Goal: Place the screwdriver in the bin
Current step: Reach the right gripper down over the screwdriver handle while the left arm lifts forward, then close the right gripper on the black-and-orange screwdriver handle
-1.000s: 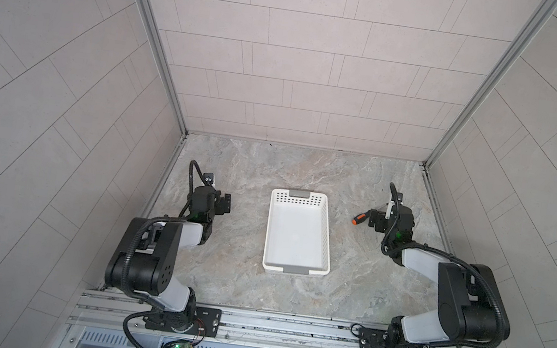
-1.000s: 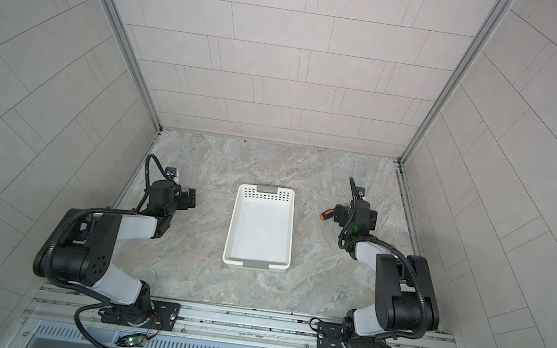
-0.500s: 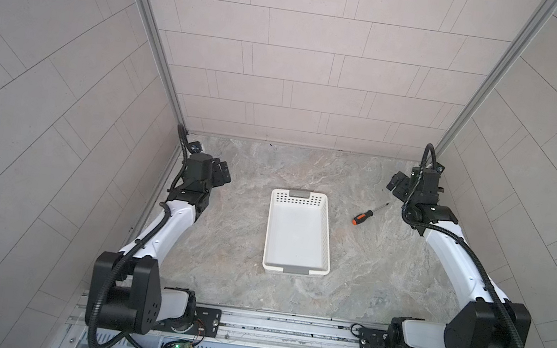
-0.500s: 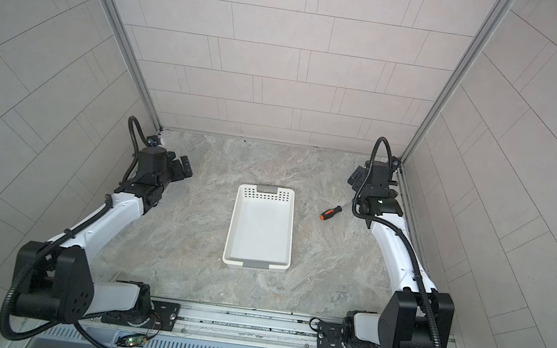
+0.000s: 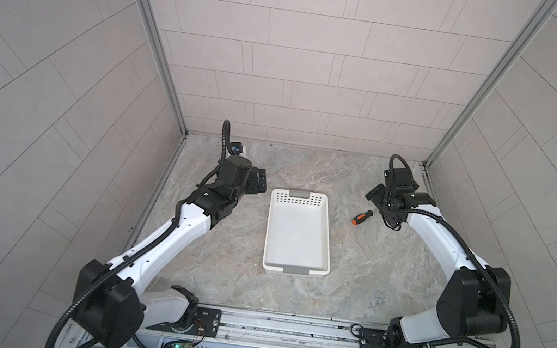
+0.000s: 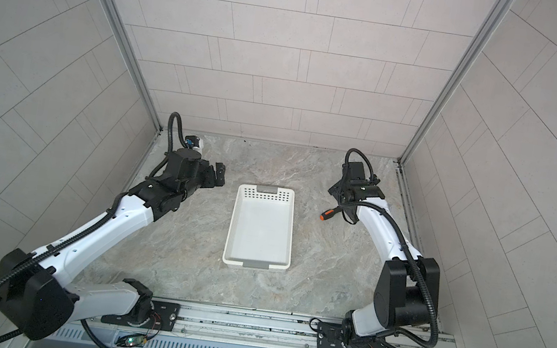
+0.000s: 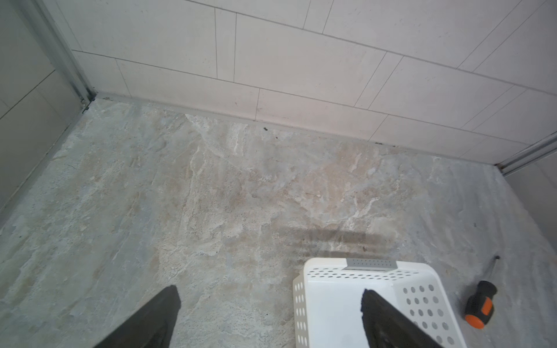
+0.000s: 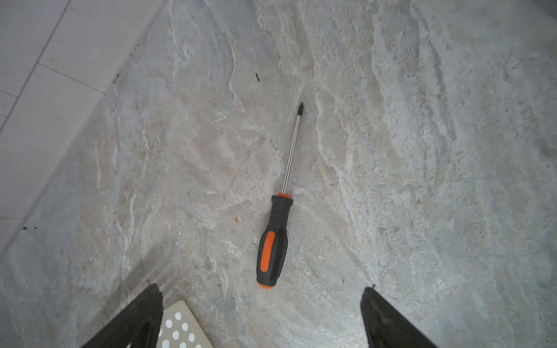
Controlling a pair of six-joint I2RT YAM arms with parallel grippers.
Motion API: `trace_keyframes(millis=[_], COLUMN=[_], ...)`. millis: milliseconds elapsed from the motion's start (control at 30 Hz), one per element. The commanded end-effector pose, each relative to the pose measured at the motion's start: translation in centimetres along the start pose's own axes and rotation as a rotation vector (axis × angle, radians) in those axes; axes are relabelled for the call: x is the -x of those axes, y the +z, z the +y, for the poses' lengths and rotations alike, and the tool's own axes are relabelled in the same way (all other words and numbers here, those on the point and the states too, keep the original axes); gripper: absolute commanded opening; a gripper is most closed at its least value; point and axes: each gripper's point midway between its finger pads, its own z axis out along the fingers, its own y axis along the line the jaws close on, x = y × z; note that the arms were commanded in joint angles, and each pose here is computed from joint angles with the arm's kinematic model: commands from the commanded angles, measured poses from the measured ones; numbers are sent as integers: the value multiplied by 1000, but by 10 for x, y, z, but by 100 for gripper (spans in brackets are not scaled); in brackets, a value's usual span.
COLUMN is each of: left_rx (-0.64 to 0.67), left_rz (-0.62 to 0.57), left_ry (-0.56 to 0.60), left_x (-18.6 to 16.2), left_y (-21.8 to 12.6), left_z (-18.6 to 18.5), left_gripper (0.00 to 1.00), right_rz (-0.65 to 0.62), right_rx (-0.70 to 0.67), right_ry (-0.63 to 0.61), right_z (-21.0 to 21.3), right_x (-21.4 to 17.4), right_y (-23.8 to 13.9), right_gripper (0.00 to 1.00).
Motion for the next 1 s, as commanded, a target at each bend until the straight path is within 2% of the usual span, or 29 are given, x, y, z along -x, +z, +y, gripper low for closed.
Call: trace_keyframes(millis=[0, 100, 233, 467, 800, 967], left_rx=[132, 121, 86, 74, 81, 91], left_rz=[40, 53, 140, 151, 124, 123], left_ry=[29, 37, 44, 79, 93, 98], left_x=[-5, -31, -58, -63, -53, -53], left_y=[4, 15, 31, 32, 23, 23], left_z=[17, 11, -4, -13, -10, -8], left_gripper=[100, 100, 100, 100, 100, 100], right_rz=[40, 73, 115, 138, 164, 178], right_rx=[-42, -76, -128, -228, -254, -244], right_ry=[77, 79, 68, 49, 38, 36], right_z=[-2, -1, -1, -13, -14, -15], right_x=[-14, -26, -38, -49, -56, -56], right_y=[11, 28, 54, 88, 110, 117], right_gripper=[91, 90, 89, 81, 65, 52])
